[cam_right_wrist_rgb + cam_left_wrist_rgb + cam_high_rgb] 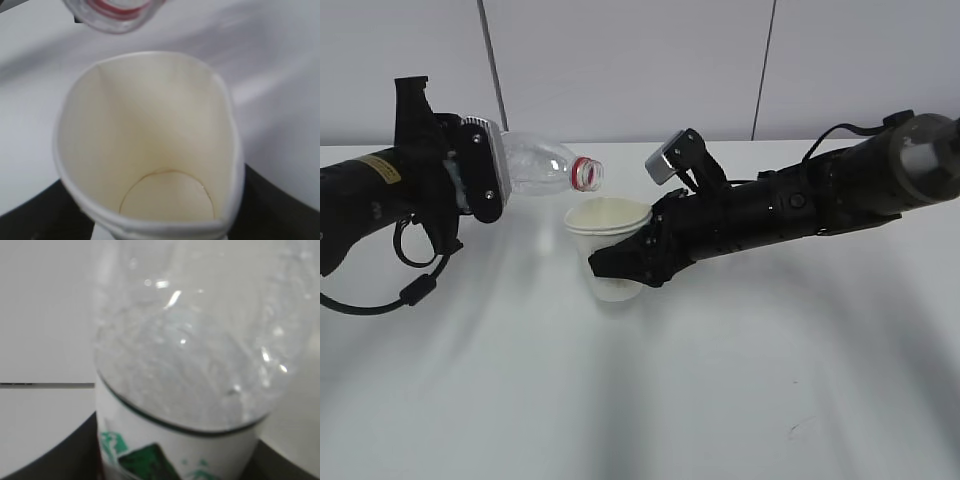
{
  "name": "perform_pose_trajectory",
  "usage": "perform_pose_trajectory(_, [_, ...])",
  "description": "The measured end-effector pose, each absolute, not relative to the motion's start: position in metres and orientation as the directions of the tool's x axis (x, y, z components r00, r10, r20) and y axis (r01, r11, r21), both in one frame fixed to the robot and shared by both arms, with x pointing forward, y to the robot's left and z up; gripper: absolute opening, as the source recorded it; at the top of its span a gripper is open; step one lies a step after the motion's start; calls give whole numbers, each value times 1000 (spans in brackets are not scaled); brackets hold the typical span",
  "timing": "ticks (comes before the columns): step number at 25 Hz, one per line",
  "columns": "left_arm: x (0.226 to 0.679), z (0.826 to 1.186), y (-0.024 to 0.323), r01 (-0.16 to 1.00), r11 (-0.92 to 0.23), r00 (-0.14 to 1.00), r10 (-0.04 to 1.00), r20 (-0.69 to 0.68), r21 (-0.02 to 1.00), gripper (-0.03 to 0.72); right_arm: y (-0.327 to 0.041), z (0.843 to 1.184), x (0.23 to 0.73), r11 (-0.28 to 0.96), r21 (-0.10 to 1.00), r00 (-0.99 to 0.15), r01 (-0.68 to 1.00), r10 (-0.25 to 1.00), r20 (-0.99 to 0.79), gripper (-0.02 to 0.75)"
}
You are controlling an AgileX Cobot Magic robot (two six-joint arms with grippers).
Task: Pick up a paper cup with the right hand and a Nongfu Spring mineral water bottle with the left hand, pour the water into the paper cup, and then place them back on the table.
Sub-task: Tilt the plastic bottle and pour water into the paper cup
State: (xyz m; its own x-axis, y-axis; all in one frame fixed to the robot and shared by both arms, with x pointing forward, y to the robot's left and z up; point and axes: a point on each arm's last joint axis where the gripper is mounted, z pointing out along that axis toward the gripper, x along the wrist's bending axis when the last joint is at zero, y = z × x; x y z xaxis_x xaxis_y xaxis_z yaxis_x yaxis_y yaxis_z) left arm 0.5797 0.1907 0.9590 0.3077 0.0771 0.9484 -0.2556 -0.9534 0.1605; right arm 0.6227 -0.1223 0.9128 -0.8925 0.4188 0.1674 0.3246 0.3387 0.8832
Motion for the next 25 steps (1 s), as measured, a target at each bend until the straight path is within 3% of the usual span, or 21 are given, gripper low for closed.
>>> perform_pose_trajectory(25, [582,964,194,-251,-966,221,-1,975,56,373,-123,912,623,340,882,-890,327,423,167,507])
